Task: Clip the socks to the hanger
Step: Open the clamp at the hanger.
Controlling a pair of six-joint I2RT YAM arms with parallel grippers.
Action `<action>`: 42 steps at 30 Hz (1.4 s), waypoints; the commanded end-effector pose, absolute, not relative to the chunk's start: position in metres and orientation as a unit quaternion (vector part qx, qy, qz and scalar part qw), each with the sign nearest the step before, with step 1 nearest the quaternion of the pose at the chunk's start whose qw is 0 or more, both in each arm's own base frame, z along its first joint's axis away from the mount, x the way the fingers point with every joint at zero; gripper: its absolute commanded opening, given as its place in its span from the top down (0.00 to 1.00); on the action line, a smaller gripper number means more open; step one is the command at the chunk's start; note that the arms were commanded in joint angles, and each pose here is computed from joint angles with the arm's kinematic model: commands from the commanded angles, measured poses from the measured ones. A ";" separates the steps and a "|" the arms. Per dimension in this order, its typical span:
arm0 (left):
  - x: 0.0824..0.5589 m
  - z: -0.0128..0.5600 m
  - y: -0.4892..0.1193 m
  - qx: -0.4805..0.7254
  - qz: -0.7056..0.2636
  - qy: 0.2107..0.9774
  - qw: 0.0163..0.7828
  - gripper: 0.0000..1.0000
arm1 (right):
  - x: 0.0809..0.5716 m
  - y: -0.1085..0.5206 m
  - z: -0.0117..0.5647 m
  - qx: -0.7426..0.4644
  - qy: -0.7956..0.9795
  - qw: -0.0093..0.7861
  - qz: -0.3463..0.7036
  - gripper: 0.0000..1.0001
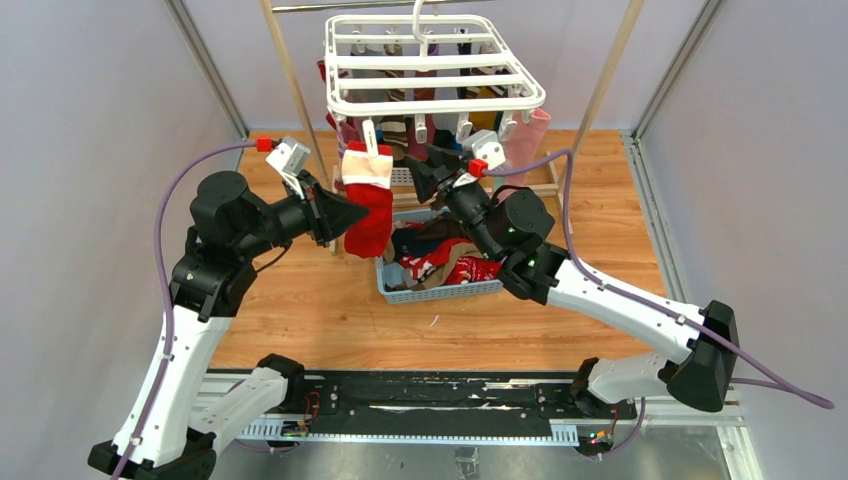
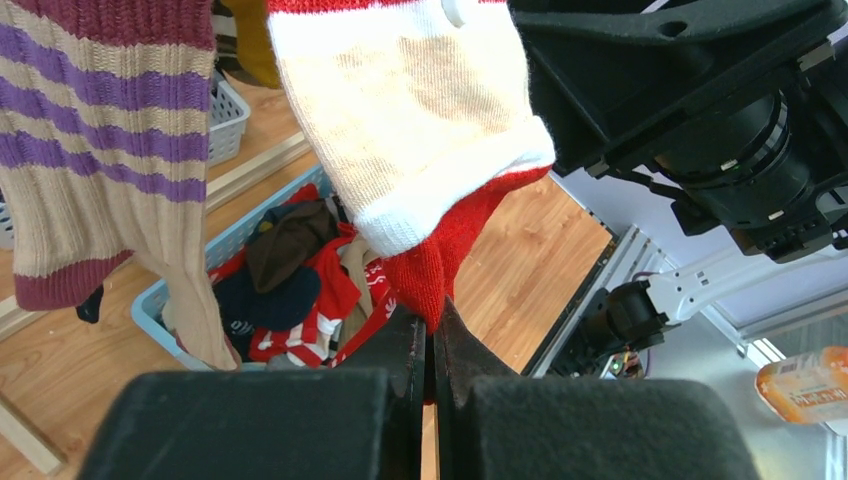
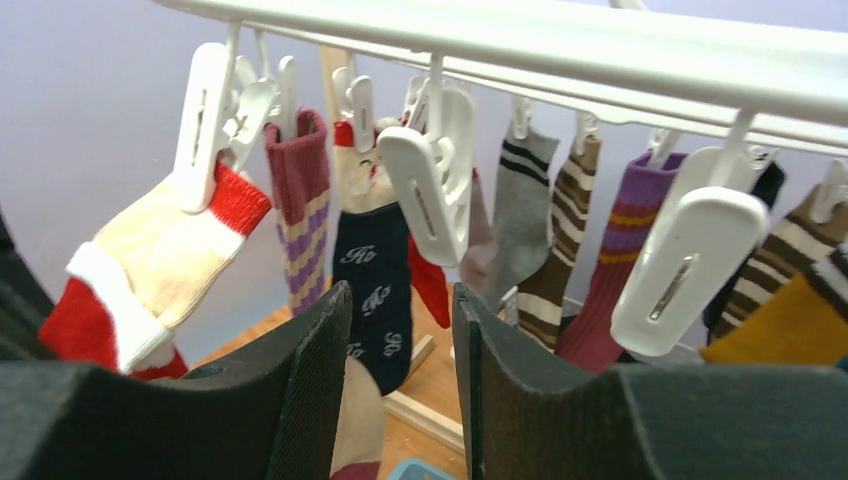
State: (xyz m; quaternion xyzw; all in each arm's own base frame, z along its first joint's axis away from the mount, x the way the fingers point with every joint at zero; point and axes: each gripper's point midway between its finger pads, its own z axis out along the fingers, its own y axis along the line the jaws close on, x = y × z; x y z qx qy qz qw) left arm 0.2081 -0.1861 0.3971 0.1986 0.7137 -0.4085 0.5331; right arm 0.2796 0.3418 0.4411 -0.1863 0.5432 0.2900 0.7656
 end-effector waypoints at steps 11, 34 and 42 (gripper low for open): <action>0.200 0.412 -0.187 0.211 -0.416 0.700 0.541 1.00 | 0.289 0.331 0.490 -0.143 0.497 0.821 0.240 0.61; 0.203 0.423 -0.164 0.190 -0.352 0.706 0.584 0.35 | 0.244 0.350 0.486 -0.246 0.480 0.769 0.342 1.00; 0.199 0.433 -0.139 0.171 -0.293 0.706 0.622 0.09 | 0.233 0.361 0.483 -0.278 0.511 0.724 0.371 1.00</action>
